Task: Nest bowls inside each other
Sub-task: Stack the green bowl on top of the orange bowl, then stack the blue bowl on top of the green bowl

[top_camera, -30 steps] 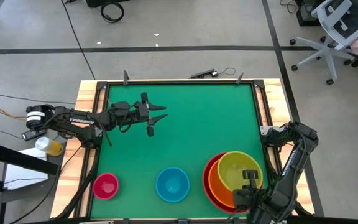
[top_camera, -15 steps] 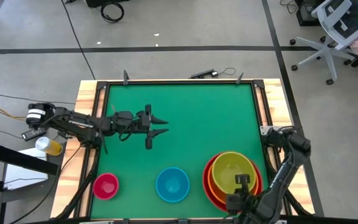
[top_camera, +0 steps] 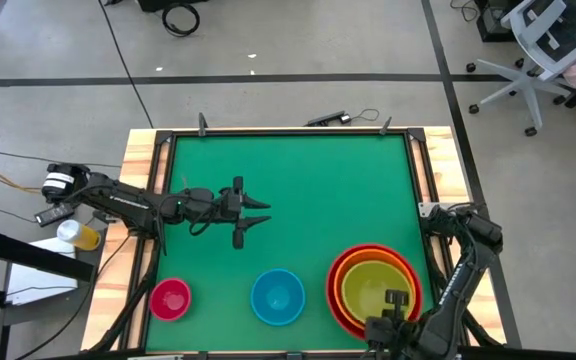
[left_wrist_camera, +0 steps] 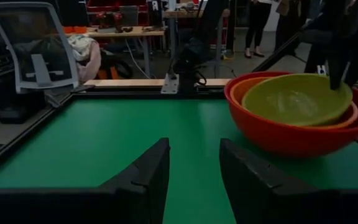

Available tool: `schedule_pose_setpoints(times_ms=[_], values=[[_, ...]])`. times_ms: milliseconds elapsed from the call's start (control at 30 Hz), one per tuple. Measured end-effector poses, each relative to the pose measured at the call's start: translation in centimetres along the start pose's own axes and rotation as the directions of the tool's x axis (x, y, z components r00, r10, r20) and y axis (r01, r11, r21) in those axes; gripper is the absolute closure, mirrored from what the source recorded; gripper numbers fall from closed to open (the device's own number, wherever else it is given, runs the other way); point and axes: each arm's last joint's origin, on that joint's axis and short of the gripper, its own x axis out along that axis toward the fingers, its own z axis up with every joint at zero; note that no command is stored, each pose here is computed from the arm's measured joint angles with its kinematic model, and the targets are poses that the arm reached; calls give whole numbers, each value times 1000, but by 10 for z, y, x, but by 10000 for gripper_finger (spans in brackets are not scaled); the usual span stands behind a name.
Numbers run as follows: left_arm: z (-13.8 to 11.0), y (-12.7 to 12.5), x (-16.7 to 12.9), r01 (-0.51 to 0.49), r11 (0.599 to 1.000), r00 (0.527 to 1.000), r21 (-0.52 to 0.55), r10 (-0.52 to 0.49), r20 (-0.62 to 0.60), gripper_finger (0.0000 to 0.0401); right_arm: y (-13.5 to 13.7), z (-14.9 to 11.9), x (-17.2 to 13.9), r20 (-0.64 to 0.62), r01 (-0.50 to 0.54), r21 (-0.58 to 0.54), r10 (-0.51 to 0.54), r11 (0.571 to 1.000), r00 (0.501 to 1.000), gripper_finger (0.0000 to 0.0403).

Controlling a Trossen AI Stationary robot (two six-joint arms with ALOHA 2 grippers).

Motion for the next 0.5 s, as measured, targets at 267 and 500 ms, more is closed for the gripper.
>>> schedule_pose_setpoints(times_ms=[267,500], values=[[0,1,0,-16,1000,1000,14,16,0,257,-4,8,2,-69,-23,45,26,999,997,195],[0,3,0,-36,999,999,10,36,0,257,-16,11,-17,-1,-19,72,19,997,1000,185]])
